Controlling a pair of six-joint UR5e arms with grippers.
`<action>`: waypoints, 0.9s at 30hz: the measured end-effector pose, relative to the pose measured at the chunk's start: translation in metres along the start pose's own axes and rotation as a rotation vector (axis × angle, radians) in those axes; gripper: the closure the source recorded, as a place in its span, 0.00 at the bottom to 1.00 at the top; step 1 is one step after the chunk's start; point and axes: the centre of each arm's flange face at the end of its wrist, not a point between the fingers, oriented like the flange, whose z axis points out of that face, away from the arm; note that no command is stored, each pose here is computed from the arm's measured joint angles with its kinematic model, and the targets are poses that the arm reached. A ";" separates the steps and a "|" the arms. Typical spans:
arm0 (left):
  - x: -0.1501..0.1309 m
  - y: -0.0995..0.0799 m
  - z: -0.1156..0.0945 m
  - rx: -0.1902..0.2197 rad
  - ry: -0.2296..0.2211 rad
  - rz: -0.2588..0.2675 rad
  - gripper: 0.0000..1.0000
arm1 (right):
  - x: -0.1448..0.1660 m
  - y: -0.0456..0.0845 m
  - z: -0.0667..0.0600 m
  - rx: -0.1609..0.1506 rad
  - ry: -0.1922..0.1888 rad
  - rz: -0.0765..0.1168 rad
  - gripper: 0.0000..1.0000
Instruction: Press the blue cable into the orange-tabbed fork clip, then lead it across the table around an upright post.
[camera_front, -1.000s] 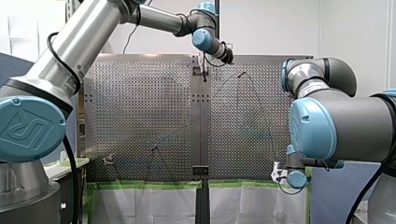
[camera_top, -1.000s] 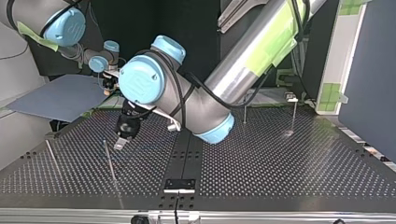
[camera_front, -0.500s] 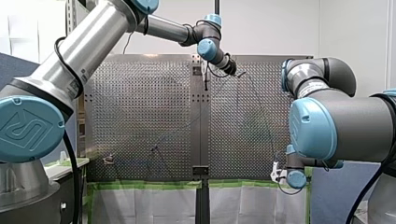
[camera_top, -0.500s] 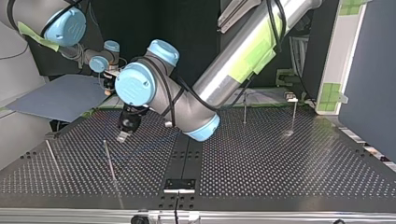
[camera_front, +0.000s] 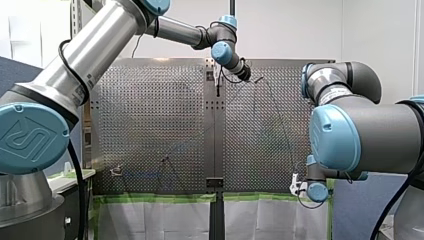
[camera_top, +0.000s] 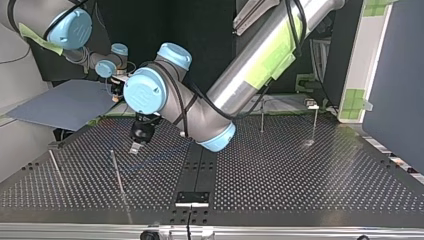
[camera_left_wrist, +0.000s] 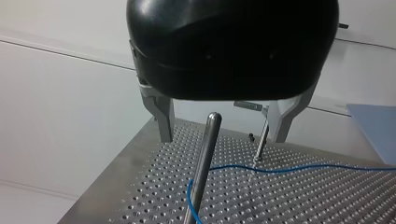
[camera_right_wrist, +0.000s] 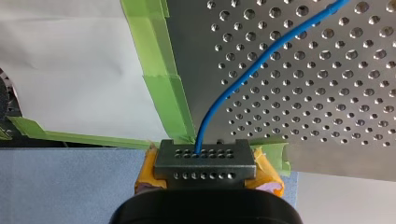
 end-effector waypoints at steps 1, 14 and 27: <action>0.000 0.000 0.000 -0.004 -0.001 0.000 0.02 | 0.000 0.000 0.000 0.000 0.000 0.000 1.00; 0.000 0.008 -0.003 -0.102 -0.006 0.020 0.02 | -0.001 -0.002 -0.001 0.006 -0.004 -0.003 1.00; -0.001 0.012 -0.003 -0.144 -0.011 0.027 0.02 | -0.001 -0.002 -0.001 0.006 -0.005 -0.004 1.00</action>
